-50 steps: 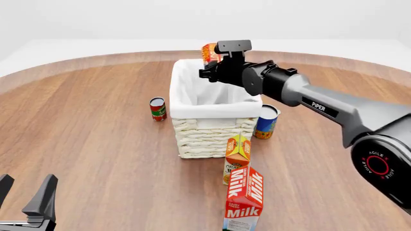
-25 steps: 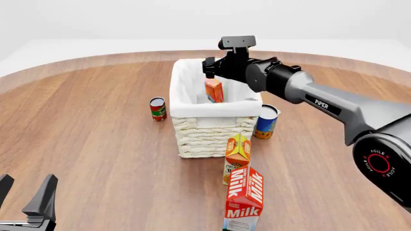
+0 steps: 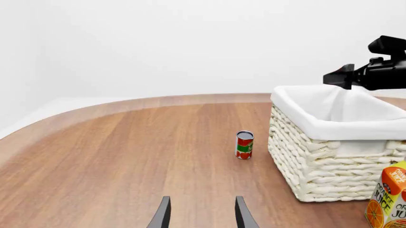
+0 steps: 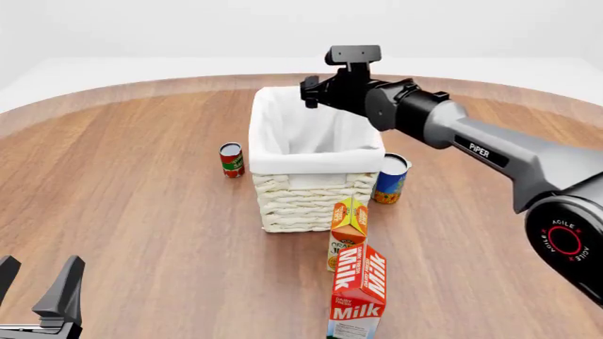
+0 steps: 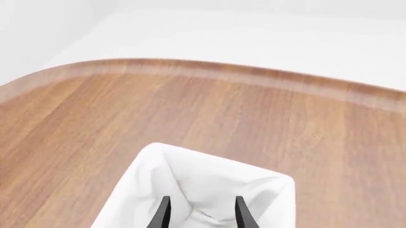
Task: Pick up the butter and put it in the basket.
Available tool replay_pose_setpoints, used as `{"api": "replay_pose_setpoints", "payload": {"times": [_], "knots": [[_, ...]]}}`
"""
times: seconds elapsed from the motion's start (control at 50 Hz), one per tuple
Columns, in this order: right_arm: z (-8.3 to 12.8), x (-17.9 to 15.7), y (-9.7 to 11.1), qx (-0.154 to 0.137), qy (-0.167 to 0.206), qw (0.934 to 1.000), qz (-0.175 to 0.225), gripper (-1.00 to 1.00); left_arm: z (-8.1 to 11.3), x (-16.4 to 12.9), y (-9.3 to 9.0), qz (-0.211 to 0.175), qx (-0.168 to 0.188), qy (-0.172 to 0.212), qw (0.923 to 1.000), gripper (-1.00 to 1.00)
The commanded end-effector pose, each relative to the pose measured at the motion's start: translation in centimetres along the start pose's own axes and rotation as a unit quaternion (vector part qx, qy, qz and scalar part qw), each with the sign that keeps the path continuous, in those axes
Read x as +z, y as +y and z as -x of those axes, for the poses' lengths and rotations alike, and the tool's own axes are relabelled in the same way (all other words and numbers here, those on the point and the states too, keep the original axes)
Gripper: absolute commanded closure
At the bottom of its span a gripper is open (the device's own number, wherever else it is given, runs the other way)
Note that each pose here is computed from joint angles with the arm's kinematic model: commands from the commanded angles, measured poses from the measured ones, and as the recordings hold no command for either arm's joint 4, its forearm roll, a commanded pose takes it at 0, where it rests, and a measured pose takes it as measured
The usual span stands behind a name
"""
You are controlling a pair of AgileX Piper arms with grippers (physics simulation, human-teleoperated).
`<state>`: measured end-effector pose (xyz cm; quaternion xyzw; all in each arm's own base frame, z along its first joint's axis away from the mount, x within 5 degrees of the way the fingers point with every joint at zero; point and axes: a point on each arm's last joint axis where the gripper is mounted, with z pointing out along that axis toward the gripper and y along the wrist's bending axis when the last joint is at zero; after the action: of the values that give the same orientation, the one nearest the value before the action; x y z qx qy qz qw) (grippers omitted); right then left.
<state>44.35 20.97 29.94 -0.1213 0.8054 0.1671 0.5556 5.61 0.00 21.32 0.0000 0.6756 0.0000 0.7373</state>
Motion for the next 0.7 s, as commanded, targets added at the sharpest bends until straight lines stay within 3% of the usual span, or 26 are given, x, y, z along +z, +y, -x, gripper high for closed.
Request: {"api": "replay_pose_setpoints", "payload": {"times": [0.02, 0.7], "knots": [[0.27, -0.25, -0.19, 0.000, -0.006, 1.0000, -0.001, -1.00, 0.00, 0.00, 0.00, 0.000, 0.000, 0.000, 1.0000, -1.00], [-0.19, 0.50, 0.70, -0.001, -0.025, 0.9996, 0.011, -1.00, 0.00, 0.00, 0.00, 0.000, 0.000, 0.000, 1.0000, -1.00]]}}
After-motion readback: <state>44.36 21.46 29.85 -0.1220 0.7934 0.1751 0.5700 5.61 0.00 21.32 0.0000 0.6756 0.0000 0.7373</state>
